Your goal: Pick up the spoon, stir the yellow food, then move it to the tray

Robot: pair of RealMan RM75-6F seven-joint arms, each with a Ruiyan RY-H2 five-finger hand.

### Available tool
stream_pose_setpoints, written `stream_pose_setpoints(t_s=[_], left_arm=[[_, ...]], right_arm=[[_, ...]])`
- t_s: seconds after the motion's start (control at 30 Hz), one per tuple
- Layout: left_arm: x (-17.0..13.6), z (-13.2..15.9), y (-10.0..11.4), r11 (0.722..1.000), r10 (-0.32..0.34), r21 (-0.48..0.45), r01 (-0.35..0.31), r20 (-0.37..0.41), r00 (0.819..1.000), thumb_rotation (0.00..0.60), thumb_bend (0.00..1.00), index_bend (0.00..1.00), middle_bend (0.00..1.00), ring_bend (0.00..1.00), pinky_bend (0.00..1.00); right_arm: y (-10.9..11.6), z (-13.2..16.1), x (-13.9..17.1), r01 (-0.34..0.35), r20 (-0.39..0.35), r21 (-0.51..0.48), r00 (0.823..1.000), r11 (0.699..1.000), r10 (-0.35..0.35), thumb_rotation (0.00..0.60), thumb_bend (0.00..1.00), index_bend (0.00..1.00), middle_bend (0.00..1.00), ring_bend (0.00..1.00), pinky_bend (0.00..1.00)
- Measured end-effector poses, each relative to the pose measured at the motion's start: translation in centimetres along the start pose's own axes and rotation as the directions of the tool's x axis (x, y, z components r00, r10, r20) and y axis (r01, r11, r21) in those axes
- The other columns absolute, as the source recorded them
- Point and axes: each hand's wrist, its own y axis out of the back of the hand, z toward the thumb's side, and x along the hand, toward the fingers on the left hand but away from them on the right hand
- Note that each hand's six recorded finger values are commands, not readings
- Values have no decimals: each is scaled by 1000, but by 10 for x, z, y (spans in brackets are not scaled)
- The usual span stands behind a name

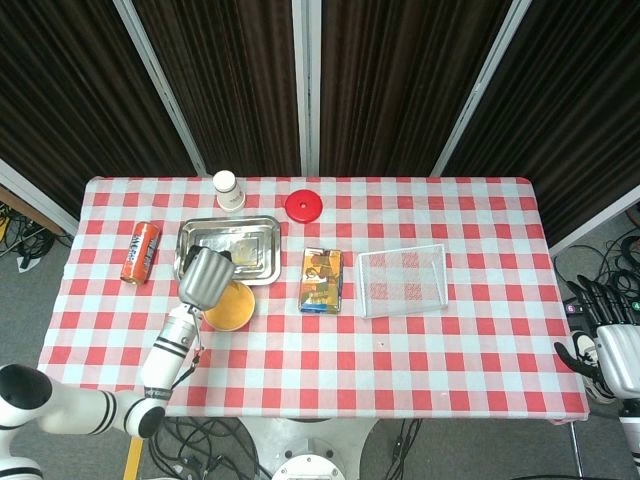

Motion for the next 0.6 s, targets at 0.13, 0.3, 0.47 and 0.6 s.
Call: stream_pose_setpoints(t_s=[0.13, 0.3, 0.47, 0.6], left_arm=[[-15, 8, -15, 997, 69, 30, -69, 10, 998, 600, 425, 679, 915, 911, 930], [-24, 12, -19, 989, 147, 29, -148, 12, 989, 600, 425, 679, 910, 898, 930], [-28, 12, -17, 971, 237, 18, -237, 5, 971, 600, 426, 680, 909, 894, 930], [-29, 12, -17, 966, 258, -2, -258, -10, 966, 600, 427, 679, 908, 891, 930]], right_arm=[[0, 3, 0, 1, -4, 2, 1000, 1000, -1, 600, 197, 0, 31, 0, 0], [1, 5, 2, 2, -7, 5, 1000, 1000, -2, 600, 197, 0, 31, 0, 0], [2, 6, 2, 4, -9, 7, 1000, 1000, -4, 600, 197, 0, 31, 0, 0], [2, 6, 3, 3, -7, 7, 1000, 1000, -3, 600, 197, 0, 31, 0, 0]])
